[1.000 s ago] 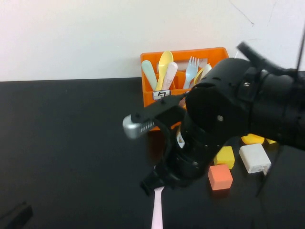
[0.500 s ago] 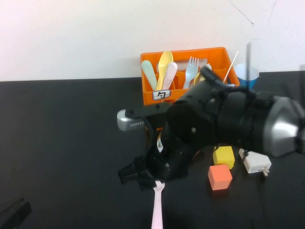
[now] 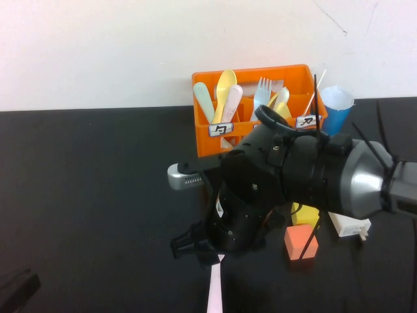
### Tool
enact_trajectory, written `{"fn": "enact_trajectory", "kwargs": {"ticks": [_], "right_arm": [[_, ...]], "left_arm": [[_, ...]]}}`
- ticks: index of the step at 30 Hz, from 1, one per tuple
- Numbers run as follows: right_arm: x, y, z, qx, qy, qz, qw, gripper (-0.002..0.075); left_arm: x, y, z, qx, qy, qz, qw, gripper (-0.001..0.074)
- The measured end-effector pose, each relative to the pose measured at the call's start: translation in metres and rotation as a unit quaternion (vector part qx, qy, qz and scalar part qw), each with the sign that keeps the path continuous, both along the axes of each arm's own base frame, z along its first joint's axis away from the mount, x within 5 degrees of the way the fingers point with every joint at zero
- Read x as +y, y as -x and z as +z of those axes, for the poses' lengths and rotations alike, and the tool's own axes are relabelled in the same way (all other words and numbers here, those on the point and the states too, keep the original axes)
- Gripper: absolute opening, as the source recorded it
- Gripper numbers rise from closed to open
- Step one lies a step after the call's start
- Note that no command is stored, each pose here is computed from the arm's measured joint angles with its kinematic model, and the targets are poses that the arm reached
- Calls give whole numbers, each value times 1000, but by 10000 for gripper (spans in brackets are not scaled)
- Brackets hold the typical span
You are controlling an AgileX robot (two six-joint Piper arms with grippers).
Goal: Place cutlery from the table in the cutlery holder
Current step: Pick up the fork
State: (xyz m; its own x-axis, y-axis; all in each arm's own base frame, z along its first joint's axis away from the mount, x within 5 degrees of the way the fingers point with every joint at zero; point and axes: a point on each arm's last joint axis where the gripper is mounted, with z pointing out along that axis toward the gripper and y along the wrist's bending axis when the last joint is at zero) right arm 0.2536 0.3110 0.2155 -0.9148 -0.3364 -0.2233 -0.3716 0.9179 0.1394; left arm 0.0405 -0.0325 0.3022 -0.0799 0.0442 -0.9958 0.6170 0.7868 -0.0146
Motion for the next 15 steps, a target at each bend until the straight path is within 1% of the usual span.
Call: {"fn": "enact_trajectory", "kwargs": {"ticks": [5, 12, 15], "right_arm": [[3, -3, -14, 3, 12, -2, 1000, 383], [8, -6, -36, 18, 20, -7, 1000, 383], [9, -8, -36, 16, 21, -8, 1000, 381]], "left_arm": [[1, -1, 0, -12, -16, 7, 1000, -1], [1, -1, 0, -12, -16, 7, 1000, -1], [1, -1, 0, -12, -19, 7, 1000, -1]]}}
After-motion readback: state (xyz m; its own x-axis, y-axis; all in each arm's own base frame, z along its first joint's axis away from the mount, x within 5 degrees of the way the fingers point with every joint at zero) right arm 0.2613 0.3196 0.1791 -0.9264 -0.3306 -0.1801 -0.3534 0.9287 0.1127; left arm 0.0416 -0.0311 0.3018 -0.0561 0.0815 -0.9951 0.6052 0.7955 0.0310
